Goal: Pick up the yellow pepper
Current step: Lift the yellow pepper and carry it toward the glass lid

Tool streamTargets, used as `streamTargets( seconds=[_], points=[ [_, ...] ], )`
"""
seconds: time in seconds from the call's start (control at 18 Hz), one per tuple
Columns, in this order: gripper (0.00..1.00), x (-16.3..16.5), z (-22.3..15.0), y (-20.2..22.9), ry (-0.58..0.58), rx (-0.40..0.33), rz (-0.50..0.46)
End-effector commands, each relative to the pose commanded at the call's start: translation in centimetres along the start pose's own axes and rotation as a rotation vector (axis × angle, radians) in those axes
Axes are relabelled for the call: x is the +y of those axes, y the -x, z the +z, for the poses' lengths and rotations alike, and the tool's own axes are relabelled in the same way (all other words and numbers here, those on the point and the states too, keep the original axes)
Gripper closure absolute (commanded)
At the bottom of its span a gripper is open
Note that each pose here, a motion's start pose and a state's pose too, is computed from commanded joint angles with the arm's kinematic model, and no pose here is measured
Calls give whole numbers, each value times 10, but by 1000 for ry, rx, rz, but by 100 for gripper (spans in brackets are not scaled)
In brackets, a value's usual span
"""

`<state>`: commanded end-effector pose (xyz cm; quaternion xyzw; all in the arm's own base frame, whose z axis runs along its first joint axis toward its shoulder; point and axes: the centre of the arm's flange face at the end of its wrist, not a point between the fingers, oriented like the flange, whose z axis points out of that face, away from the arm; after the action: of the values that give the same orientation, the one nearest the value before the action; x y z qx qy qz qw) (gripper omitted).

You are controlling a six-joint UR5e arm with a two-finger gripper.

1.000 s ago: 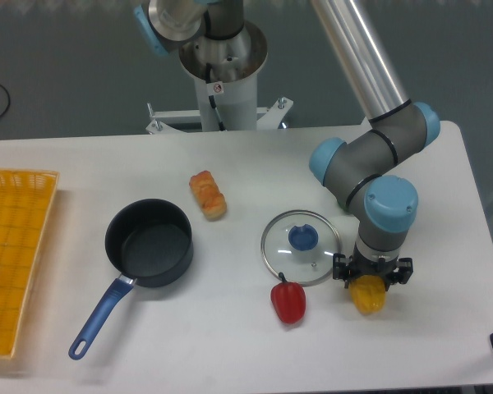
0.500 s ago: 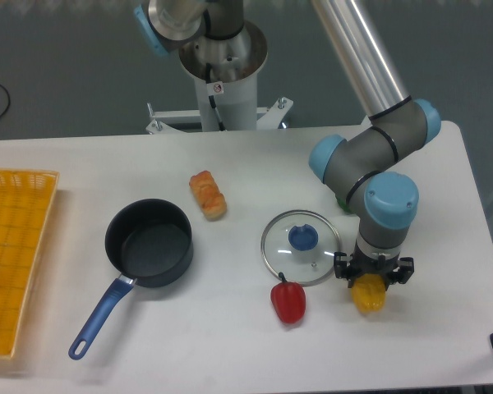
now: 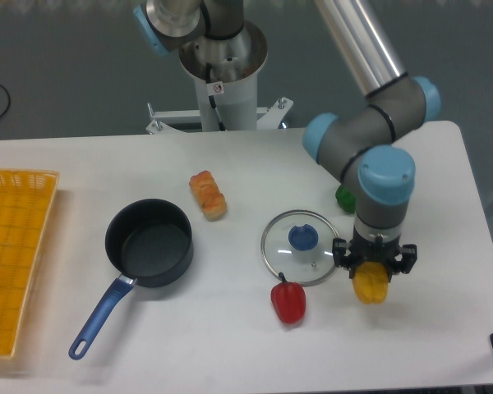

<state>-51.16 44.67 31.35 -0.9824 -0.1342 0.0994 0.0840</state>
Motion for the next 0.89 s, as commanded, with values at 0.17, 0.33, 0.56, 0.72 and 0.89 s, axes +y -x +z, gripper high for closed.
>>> streamTargets(
  seconds=[0.17, 0.33, 0.56, 0.72, 0.89],
  points=[
    [56, -1, -15, -13, -5, -1, 18],
    [56, -1, -21, -30, 15, -17, 104],
    [56, 2, -29, -44, 82, 0, 224],
    [56, 8, -37, -49, 111, 40, 312],
    [56, 14, -45, -53, 137, 81, 414]
  ],
)
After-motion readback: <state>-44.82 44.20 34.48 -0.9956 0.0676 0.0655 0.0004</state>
